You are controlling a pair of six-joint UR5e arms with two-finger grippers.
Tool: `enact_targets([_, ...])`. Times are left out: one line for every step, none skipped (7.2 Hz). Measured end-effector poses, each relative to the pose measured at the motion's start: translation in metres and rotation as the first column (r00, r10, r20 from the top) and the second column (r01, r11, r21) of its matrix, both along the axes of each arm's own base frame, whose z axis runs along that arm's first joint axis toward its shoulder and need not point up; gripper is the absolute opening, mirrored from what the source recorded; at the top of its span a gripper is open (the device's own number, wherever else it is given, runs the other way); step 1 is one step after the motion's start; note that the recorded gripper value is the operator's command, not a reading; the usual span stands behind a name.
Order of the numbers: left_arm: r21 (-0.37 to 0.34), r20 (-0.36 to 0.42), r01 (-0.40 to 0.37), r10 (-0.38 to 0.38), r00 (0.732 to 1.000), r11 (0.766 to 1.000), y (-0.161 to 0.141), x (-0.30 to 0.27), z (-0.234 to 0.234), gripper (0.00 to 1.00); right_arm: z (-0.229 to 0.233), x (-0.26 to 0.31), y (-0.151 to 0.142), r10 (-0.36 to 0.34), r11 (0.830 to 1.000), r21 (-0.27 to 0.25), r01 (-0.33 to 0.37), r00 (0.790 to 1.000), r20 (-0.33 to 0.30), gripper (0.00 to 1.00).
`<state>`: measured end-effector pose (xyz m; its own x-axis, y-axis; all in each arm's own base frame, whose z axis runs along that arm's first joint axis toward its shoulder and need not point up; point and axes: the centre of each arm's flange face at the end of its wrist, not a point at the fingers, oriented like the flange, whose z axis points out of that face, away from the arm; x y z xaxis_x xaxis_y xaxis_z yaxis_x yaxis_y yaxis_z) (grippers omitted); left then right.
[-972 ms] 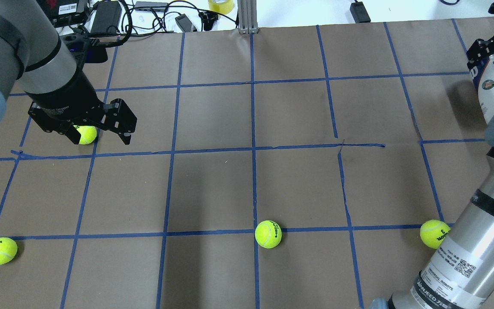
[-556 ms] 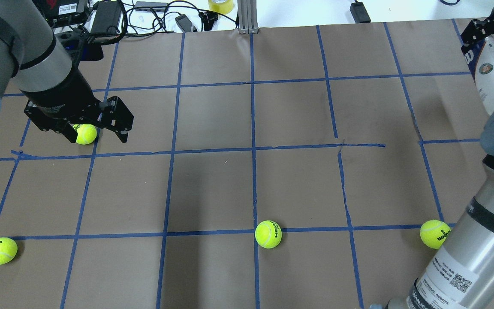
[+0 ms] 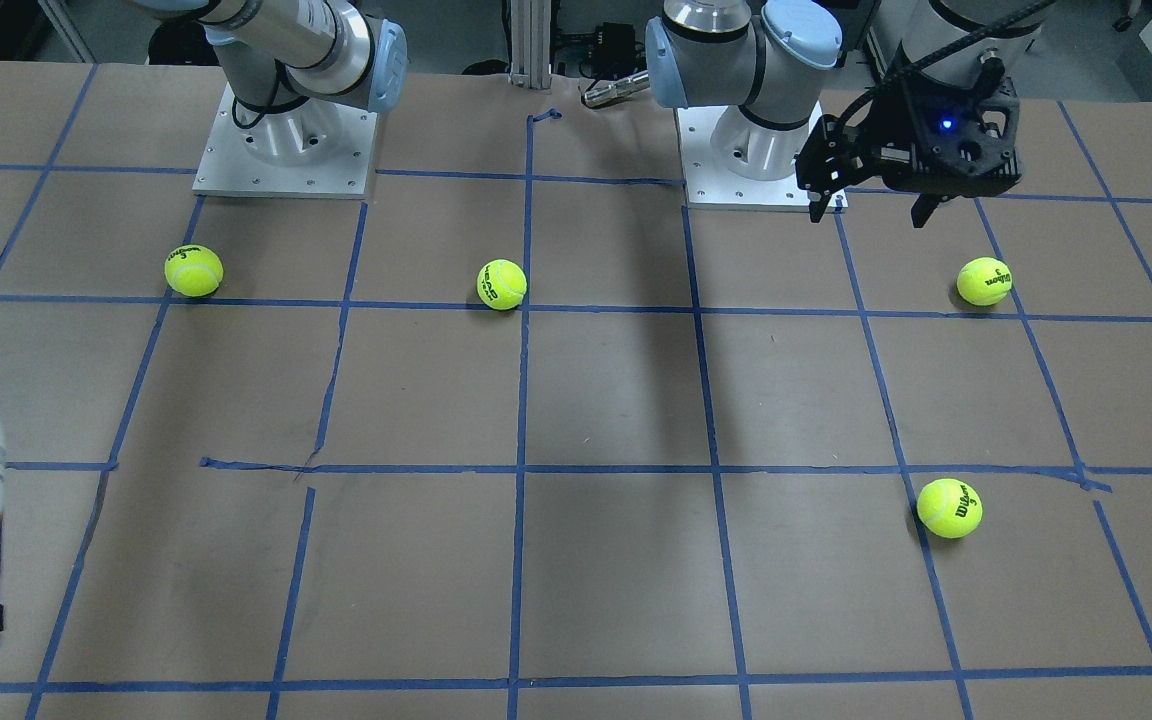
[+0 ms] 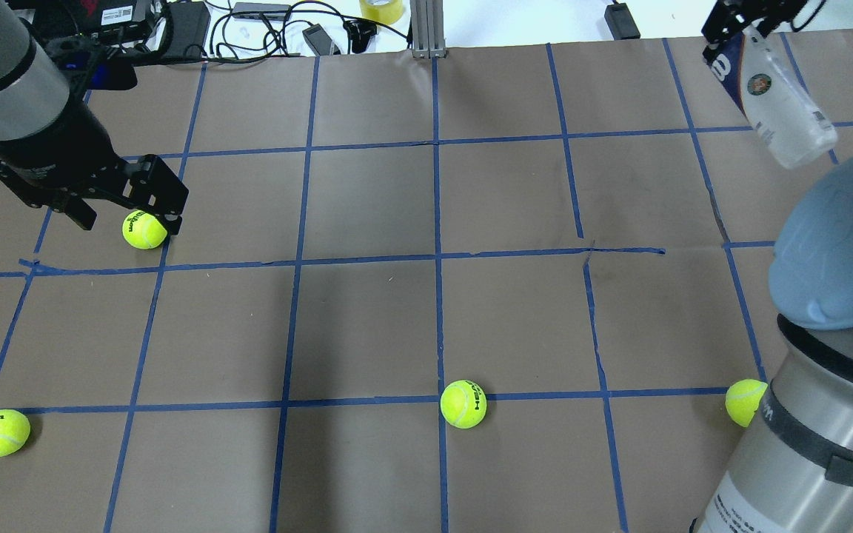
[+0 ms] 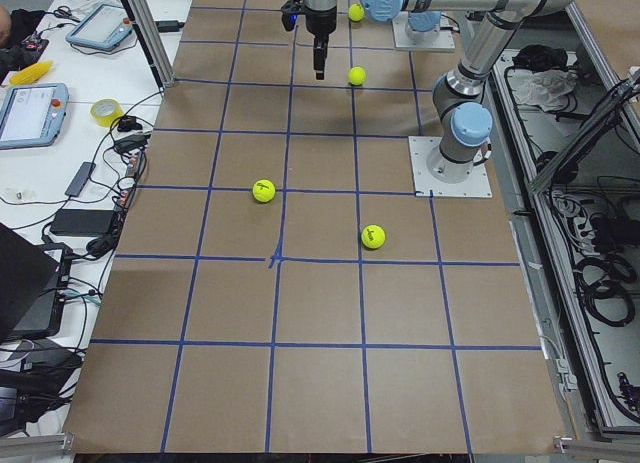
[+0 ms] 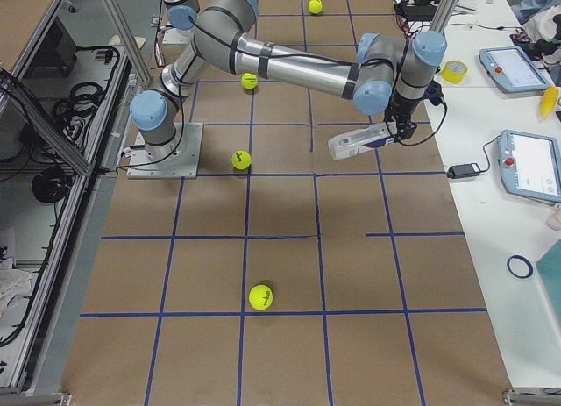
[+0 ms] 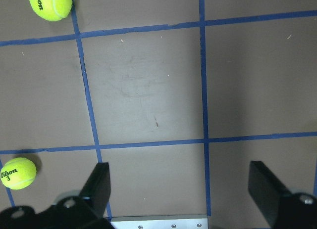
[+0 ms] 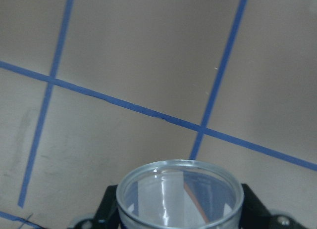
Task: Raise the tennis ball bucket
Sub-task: 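Carry the can toward the table center and set it down lying flat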
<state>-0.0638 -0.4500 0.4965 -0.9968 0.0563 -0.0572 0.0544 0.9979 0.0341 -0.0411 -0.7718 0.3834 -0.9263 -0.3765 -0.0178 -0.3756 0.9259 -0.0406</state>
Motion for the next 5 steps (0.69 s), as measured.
enact_targets([-0.004,0.002,-0.048,0.048,0.999,0.999,-0.003,0.025,0.003,1.0,0.001,0.057,0.0,0.089,0.996,0.001,-0.089,0.996,0.0,0.58])
enact_targets([-0.008,0.002,-0.11,0.11,0.994,0.994,-0.005,0.055,0.006,1.0,-0.002,0.121,0.003,0.178,0.984,-0.002,-0.178,0.984,-0.009,0.56])
enact_targets([-0.008,0.001,-0.162,0.162,0.987,0.987,-0.006,0.079,0.006,1.0,-0.009,0.182,0.011,0.261,0.965,-0.003,-0.261,0.965,-0.024,0.55])
enact_targets([-0.006,0.001,-0.192,0.192,0.981,0.981,-0.005,0.094,0.006,1.0,-0.018,0.237,0.023,0.339,0.941,-0.009,-0.339,0.94,-0.041,0.47])
enact_targets([-0.004,0.0,-0.208,0.208,0.978,0.978,-0.005,0.102,0.005,1.0,-0.032,0.287,0.038,0.42,0.907,-0.024,-0.422,0.906,-0.049,0.48])
